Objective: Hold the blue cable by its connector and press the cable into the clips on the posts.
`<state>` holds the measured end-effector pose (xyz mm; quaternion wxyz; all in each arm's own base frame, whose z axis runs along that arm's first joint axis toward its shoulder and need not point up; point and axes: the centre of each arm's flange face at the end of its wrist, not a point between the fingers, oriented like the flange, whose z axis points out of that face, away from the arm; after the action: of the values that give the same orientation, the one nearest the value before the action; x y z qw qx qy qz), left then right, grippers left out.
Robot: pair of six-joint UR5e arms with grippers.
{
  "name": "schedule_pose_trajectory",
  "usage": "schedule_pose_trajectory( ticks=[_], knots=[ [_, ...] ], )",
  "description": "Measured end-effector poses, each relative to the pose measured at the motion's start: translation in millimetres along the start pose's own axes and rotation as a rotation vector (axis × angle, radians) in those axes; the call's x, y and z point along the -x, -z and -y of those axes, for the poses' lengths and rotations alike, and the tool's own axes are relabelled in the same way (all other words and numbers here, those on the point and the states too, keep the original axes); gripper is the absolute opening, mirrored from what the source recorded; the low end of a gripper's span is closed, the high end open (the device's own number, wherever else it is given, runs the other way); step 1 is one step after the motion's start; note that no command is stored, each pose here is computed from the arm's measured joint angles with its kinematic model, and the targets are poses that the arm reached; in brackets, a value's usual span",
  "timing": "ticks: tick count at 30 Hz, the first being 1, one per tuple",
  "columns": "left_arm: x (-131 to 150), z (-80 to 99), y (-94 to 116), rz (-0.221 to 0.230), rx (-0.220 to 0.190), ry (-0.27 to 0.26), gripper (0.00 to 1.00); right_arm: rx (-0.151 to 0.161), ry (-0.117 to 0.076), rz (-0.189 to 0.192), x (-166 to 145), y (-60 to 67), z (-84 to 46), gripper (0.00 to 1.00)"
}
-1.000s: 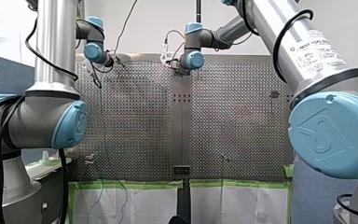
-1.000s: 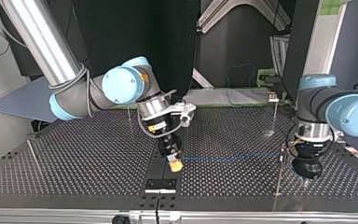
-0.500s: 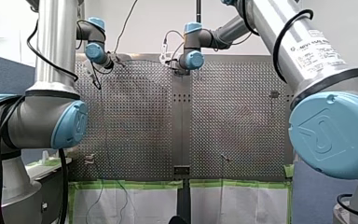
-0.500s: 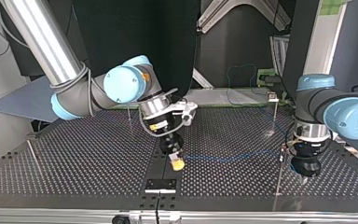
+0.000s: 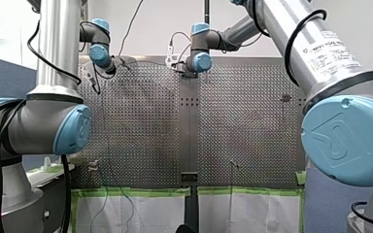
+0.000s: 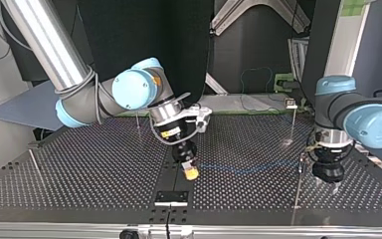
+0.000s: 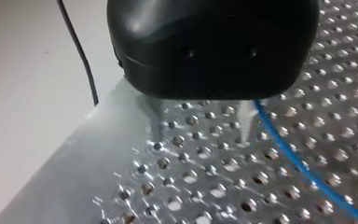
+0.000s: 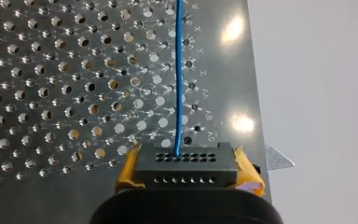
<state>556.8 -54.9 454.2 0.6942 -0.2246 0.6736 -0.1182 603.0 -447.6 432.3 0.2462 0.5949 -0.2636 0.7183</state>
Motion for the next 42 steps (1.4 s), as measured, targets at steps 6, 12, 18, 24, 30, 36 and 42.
schedule_pose_trajectory(
  ticks=[6, 12, 18, 24, 30, 36, 42],
  knots=[
    [-5, 3.1, 8, -0.034, 0.012, -0.021, 1.00, -0.001, 0.001, 0.003, 0, 0.5, 1.0, 0.00],
    [-5, 9.3, 26, -0.058, -0.006, -0.013, 1.00, -0.001, 0.003, 0.004, 0, 0.5, 1.2, 0.00],
    [-1, 12.6, 42, -0.043, -0.057, 0.031, 1.00, -0.001, 0.003, 0.004, 0, 0.5, 1.3, 0.00],
    [1, 11.9, 58, -0.036, -0.081, 0.043, 1.00, -0.002, 0.004, 0.006, 1, 0.8, 2.0, 0.00],
    [1, 9.4, 80, -0.033, -0.070, 0.027, 1.00, -0.004, 0.004, 0.008, 1, 1.2, 3.3, 0.00],
    [-3, 8.2, 106, -0.051, -0.052, 0.006, 1.00, -0.006, 0.005, 0.009, 0, 1.7, 5.0, 0.00],
    [-13, 10.2, 131, -0.080, -0.063, -0.010, 1.00, -0.007, 0.006, 0.009, 0, 1.9, 6.2, 0.00]
  ],
)
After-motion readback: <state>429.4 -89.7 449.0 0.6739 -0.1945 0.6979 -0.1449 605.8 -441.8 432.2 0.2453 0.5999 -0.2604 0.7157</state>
